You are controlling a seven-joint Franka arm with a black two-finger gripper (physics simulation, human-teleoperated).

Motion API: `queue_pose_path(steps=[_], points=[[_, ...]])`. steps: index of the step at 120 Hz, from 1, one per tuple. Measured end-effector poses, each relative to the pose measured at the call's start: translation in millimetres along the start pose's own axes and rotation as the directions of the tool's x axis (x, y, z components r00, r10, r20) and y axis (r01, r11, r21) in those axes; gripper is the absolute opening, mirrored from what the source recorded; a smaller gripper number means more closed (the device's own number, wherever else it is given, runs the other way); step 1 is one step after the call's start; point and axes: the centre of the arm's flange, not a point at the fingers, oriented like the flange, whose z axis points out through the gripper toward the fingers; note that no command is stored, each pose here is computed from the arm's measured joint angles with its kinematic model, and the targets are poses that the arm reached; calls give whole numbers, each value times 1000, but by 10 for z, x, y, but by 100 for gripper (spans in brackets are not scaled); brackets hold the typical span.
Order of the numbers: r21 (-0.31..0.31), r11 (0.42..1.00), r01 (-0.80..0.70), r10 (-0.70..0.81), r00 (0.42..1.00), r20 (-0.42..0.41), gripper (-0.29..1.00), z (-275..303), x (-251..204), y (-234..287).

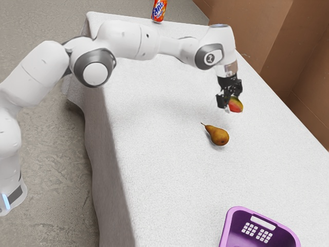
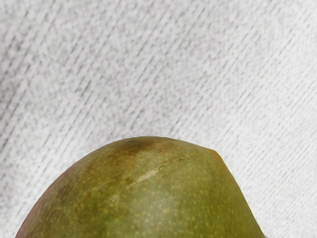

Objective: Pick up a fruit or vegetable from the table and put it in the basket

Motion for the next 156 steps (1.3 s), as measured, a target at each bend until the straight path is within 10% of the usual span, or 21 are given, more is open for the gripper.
queue_pose_path(steps=[31,109,156], points=[[-54,983,-174,172,985,-33,45,-975,-1226,-1001],[136,773,-620,607,785,126,42,-442,-4078,-5461],[132,831,-540,534,842,82,44,-184,-4088,-5567]])
